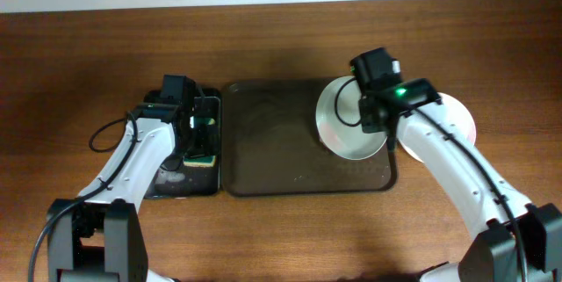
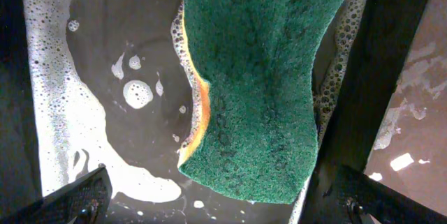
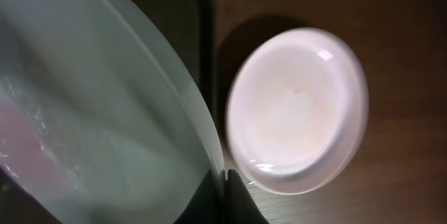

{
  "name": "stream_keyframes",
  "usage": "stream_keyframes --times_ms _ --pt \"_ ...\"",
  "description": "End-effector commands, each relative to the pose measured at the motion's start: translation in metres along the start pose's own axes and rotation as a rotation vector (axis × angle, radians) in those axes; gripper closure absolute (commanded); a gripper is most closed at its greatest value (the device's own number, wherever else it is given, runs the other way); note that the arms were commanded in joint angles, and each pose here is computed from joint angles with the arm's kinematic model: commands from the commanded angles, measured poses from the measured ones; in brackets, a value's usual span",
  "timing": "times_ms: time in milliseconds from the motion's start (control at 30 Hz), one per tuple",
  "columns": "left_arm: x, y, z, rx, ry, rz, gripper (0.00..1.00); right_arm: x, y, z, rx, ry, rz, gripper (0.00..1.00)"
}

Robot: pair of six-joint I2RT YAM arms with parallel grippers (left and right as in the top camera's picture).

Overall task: Clean dirty plates on tray and stack at the side
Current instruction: 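Lift the cleaned plate with the right gripper and stack it on the right plates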

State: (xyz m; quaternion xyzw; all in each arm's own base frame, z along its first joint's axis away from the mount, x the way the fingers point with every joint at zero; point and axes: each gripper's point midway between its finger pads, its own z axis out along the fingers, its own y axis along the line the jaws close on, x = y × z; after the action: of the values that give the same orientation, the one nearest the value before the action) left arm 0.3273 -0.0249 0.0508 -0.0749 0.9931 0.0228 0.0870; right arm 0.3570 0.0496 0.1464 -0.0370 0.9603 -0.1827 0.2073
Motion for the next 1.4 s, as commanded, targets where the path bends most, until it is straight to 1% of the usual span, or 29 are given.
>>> stream_keyframes --times_ms 0,100,233,367,433,467,500,567,633,700,733,800,867,900,967,1033,1133,1167,1200,1233,1267,1333,1367 --pt "-0.003 -0.001 -0.004 0.014 -0.014 0.004 0.0 -0.018 -0.015 -0.03 0.212 -0.141 -0.035 0.96" --pt "-0.003 -0.001 -0.004 0.014 -0.014 0.004 0.0 -0.032 -0.01 -0.06 0.37 -0.273 -0.091 0.96" --pt "-0.003 -0.001 -0.004 0.014 -0.014 0.004 0.0 -0.043 0.003 -0.088 0.454 -0.396 -0.112 0.96" --pt "-0.003 -0.001 -0.004 0.014 -0.014 0.004 0.0 -0.045 0.002 -0.09 0.466 -0.409 -0.102 0.96" --pt "-0.003 -0.001 -0.004 0.014 -0.014 0.004 0.0 -0.046 0.0 -0.084 0.434 -0.4 -0.059 0.96" --pt "-0.003 -0.001 -0.004 0.014 -0.014 0.004 0.0 -0.044 0.003 -0.076 0.384 -0.373 -0.047 0.96" --pt "-0.003 -0.001 -0.004 0.014 -0.013 0.004 0.0 -0.04 0.006 -0.06 0.289 -0.319 0.0 0.96" --pt "-0.003 -0.001 -0.004 0.014 -0.013 0.004 0.0 -0.032 -0.001 -0.03 0.124 -0.198 0.133 0.96" --pt "-0.003 -0.001 -0.004 0.014 -0.013 0.004 0.0 -0.025 -0.011 -0.008 -0.007 -0.104 0.224 0.96" --pt "-0.003 -0.001 -0.004 0.014 -0.013 0.004 0.0 -0.017 -0.033 0.012 -0.125 -0.012 0.35 0.96" --pt "-0.003 -0.001 -0.004 0.014 -0.013 0.004 0.0 -0.011 -0.053 0.024 -0.188 0.038 0.447 0.96" --pt "-0.003 -0.001 -0.004 0.014 -0.013 0.004 0.0 0.008 -0.091 0.042 -0.218 0.114 0.586 0.96" --pt "-0.003 -0.001 -0.004 0.014 -0.014 0.004 0.0 0.028 -0.12 0.055 -0.192 0.178 0.675 0.96" --pt "-0.003 -0.001 -0.004 0.014 -0.014 0.004 0.0 0.044 -0.14 0.064 -0.164 0.222 0.736 0.96" --pt "-0.003 -0.001 -0.004 0.014 -0.014 0.004 0.0 0.062 -0.16 0.072 -0.135 0.267 0.8 0.96" --pt "-0.003 -0.001 -0.004 0.014 -0.014 0.004 0.0 0.074 -0.171 0.08 -0.12 0.297 0.836 0.96" --pt "-0.003 -0.001 -0.004 0.014 -0.013 0.004 0.0 0.08 -0.17 0.091 -0.119 0.335 0.836 0.96" --pt "-0.003 -0.001 -0.004 0.014 -0.013 0.004 0.0 0.082 -0.169 0.093 -0.12 0.345 0.835 0.9" --pt "-0.003 -0.001 -0.004 0.014 -0.013 0.004 0.0 0.081 -0.168 0.095 -0.121 0.346 0.835 0.66" --pt "-0.003 -0.001 -0.004 0.014 -0.014 0.004 0.0 0.081 -0.168 0.095 -0.121 0.347 0.835 0.45" --pt "-0.003 -0.001 -0.004 0.015 -0.016 0.004 0.0 0.078 -0.163 0.095 -0.158 0.344 0.84 0.36" --pt "-0.004 -0.002 -0.004 0.016 -0.02 0.003 0.0 0.07 -0.149 0.092 -0.255 0.338 0.852 0.27" --pt "-0.005 -0.002 -0.004 0.016 -0.021 0.003 0.0 0.053 -0.127 0.085 -0.428 0.293 0.788 0.24"
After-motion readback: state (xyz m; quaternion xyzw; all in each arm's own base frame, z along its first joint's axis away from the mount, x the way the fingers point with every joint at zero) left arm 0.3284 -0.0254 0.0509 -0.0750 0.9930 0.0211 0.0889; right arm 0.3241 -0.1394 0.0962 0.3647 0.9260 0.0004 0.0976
